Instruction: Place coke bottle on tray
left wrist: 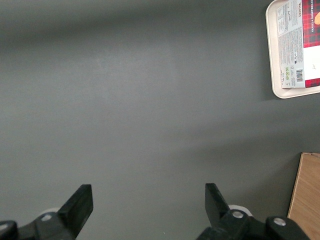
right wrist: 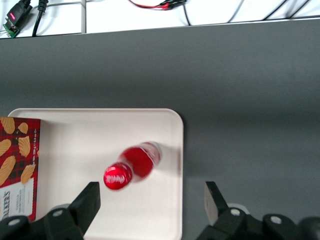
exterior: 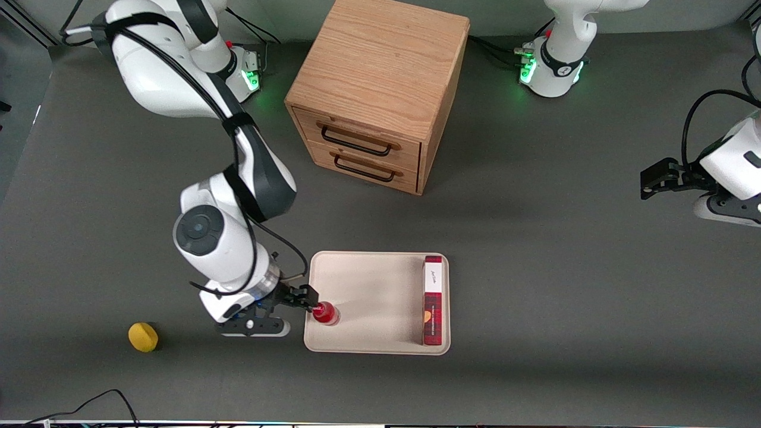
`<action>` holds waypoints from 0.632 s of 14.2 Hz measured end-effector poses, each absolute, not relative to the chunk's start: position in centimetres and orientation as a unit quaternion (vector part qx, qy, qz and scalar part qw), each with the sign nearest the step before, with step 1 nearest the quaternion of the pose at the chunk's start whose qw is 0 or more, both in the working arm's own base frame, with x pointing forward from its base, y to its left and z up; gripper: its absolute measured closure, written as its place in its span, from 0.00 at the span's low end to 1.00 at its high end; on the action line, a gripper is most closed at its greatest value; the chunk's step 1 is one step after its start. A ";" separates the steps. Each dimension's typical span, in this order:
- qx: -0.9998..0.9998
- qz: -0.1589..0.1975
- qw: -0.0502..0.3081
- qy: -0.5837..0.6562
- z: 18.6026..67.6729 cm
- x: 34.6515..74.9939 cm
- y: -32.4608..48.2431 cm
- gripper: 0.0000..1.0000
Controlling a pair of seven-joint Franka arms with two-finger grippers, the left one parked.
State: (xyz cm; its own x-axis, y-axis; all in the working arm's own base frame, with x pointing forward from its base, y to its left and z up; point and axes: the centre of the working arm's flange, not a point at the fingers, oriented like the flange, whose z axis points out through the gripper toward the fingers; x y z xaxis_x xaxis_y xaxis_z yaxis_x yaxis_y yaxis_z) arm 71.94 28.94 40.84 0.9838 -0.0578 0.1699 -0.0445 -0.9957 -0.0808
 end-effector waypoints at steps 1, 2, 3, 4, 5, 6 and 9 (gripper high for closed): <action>-0.996 -0.075 0.032 0.032 42.7 71.6 27.7 0.06; -0.997 -0.062 0.026 0.038 44.3 71.3 26.1 0.06; -0.998 -0.046 0.020 0.035 45.8 70.9 24.4 0.02; -0.999 -0.032 0.018 0.027 47.2 70.4 22.7 0.00; -0.999 -0.019 0.017 0.019 48.3 69.9 20.8 0.00; -1.000 -0.006 0.018 0.012 49.2 69.3 18.8 0.00; -0.999 0.020 0.026 0.001 51.4 67.2 12.5 0.00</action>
State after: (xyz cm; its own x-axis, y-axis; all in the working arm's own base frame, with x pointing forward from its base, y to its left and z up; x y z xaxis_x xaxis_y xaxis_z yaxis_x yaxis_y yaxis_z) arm 67.15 12.48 51.42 0.9992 -0.0019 -0.0403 -0.0040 -0.9986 -0.0519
